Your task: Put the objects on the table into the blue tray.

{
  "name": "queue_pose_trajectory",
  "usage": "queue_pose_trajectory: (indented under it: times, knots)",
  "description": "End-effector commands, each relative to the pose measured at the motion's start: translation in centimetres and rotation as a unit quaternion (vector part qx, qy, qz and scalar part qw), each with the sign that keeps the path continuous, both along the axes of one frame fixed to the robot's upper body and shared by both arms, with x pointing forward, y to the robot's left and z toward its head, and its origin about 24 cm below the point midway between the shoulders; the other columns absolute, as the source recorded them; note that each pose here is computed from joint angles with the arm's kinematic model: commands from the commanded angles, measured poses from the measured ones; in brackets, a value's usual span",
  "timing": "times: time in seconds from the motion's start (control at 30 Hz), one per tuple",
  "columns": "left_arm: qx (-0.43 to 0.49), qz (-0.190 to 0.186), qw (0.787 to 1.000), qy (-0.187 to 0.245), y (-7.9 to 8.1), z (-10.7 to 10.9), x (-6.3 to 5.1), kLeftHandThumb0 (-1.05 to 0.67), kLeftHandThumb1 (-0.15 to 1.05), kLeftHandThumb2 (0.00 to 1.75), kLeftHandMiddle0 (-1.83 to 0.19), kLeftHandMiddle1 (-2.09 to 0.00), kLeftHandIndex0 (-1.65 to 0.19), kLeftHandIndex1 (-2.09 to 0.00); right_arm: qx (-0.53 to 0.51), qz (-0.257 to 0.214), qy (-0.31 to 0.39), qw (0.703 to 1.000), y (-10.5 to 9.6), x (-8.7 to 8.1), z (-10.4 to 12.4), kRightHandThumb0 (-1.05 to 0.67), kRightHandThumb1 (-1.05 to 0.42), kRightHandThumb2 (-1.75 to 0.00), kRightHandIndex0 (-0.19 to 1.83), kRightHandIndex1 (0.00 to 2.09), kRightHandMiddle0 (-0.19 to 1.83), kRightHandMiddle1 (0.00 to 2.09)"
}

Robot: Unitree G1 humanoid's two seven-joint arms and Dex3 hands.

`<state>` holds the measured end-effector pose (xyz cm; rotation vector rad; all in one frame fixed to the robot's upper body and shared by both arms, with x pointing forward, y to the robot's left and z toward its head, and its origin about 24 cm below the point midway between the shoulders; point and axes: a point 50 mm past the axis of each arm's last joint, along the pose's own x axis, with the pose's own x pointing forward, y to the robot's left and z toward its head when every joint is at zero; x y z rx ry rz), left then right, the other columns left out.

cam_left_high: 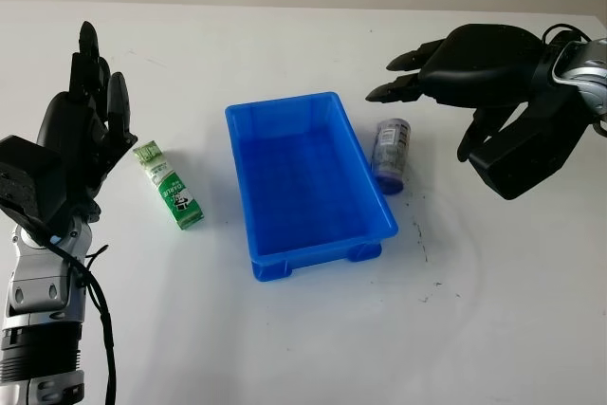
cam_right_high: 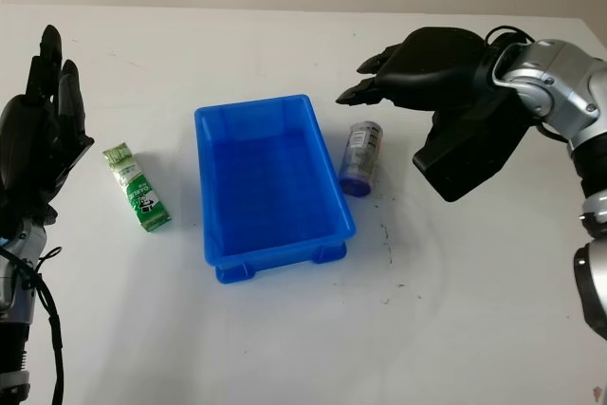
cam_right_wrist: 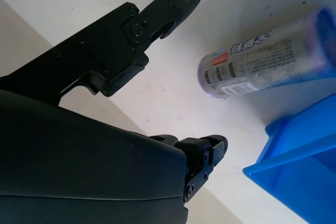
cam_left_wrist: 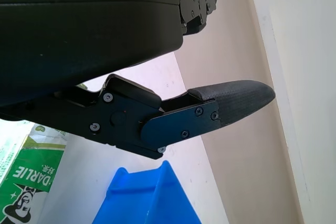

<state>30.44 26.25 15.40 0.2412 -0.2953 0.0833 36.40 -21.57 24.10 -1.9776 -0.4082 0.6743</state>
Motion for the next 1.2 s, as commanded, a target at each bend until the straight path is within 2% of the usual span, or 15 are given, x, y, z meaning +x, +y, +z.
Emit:
queue_pose_trajectory:
  times: [0.0, 0.6, 0.67, 0.77, 0.8, 0.83, 0.93, 0.97, 1.0, 1.07, 1.1, 1.17]
  knots:
    - [0.007, 0.002, 1.0, -0.009, 0.2, 0.6, 0.0, -0.86, 1.05, 0.73, 0.19, 0.0, 0.19, 0.0, 0.008, -0.001, 0.012, 1.0, 0.1, 0.0, -1.1, -0.52, -0.66, -0.06, 0.29, 0.06, 0.33, 0.05]
    - [0.007, 0.003, 1.0, -0.008, 0.3, 0.5, -0.2, -0.86, 1.05, 0.72, 0.19, 0.0, 0.19, 0.0, 0.049, 0.043, 0.049, 0.997, 1.0, 0.0, -6.3, -0.37, -0.74, -0.07, 0.32, 0.07, 0.35, 0.06]
    - [0.007, 0.004, 1.0, -0.008, 0.3, 0.5, -0.2, -0.86, 1.05, 0.72, 0.19, 0.0, 0.19, 0.0, 0.06, 0.056, 0.047, 0.996, 1.1, -0.1, -6.7, -0.37, -0.74, -0.07, 0.35, 0.08, 0.39, 0.07]
    - [0.012, 0.004, 1.0, -0.007, 0.4, 0.5, -0.3, -0.86, 1.05, 0.72, 0.19, 0.0, 0.19, 0.0, 0.076, 0.076, 0.033, 0.994, 1.1, -0.3, -7.3, -0.32, -0.77, -0.07, 0.49, 0.15, 0.52, 0.14]
    - [0.013, 0.004, 1.0, -0.007, 0.5, 0.5, -0.3, -0.86, 1.05, 0.72, 0.19, 0.0, 0.19, 0.0, 0.076, 0.087, 0.021, 0.993, 1.1, -0.3, -7.5, -0.29, -0.82, -0.07, 0.63, 0.28, 0.62, 0.26]
    - [0.014, 0.004, 1.0, -0.006, 0.5, 0.5, -0.3, -0.86, 1.05, 0.73, 0.19, 0.0, 0.19, 0.0, 0.075, 0.095, 0.012, 0.993, 1.1, -0.4, -7.6, -0.27, -0.87, -0.06, 0.6, 0.71, 0.56, 0.66]
    - [0.013, 0.005, 1.0, -0.006, 0.6, 0.5, -0.4, -0.86, 1.05, 0.73, 0.19, 0.0, 0.19, 0.0, 0.073, 0.111, -0.012, 0.991, 0.9, -0.4, -8.0, -0.25, -0.94, -0.06, 0.43, 1.69, 0.34, 1.54]
    - [0.014, 0.005, 1.0, -0.006, 0.6, 0.5, -0.4, -0.86, 1.05, 0.73, 0.19, 0.0, 0.19, 0.0, 0.071, 0.113, -0.017, 0.991, 0.8, -0.4, -8.1, -0.25, -0.95, -0.06, 0.39, 1.88, 0.28, 1.74]
    - [0.014, 0.004, 1.0, -0.006, 0.6, 0.5, -0.4, -0.86, 1.05, 0.73, 0.19, 0.0, 0.19, 0.0, 0.063, 0.111, -0.02, 0.992, 0.7, -0.3, -8.2, -0.27, -0.95, -0.05, 0.39, 1.95, 0.25, 1.83]
    - [0.014, 0.003, 1.0, -0.006, 0.6, 0.6, -0.4, -0.86, 1.05, 0.73, 0.19, 0.0, 0.19, 0.0, 0.053, 0.109, -0.023, 0.992, 0.5, -0.2, -8.3, -0.33, -0.92, -0.05, 0.42, 1.94, 0.3, 1.72]
    - [0.015, 0.002, 1.0, -0.006, 0.6, 0.6, -0.3, -0.86, 1.05, 0.73, 0.19, 0.0, 0.19, 0.0, 0.051, 0.106, -0.023, 0.993, 0.4, -0.2, -8.4, -0.38, -0.91, -0.05, 0.45, 2.01, 0.34, 1.69]
    - [0.015, 0.0, 1.0, -0.005, 0.5, 0.6, -0.3, -0.86, 1.05, 0.73, 0.19, 0.0, 0.19, 0.0, 0.052, 0.104, -0.027, 0.993, 0.3, -0.1, -8.4, -0.45, -0.92, -0.06, 0.54, 2.07, 0.42, 1.72]
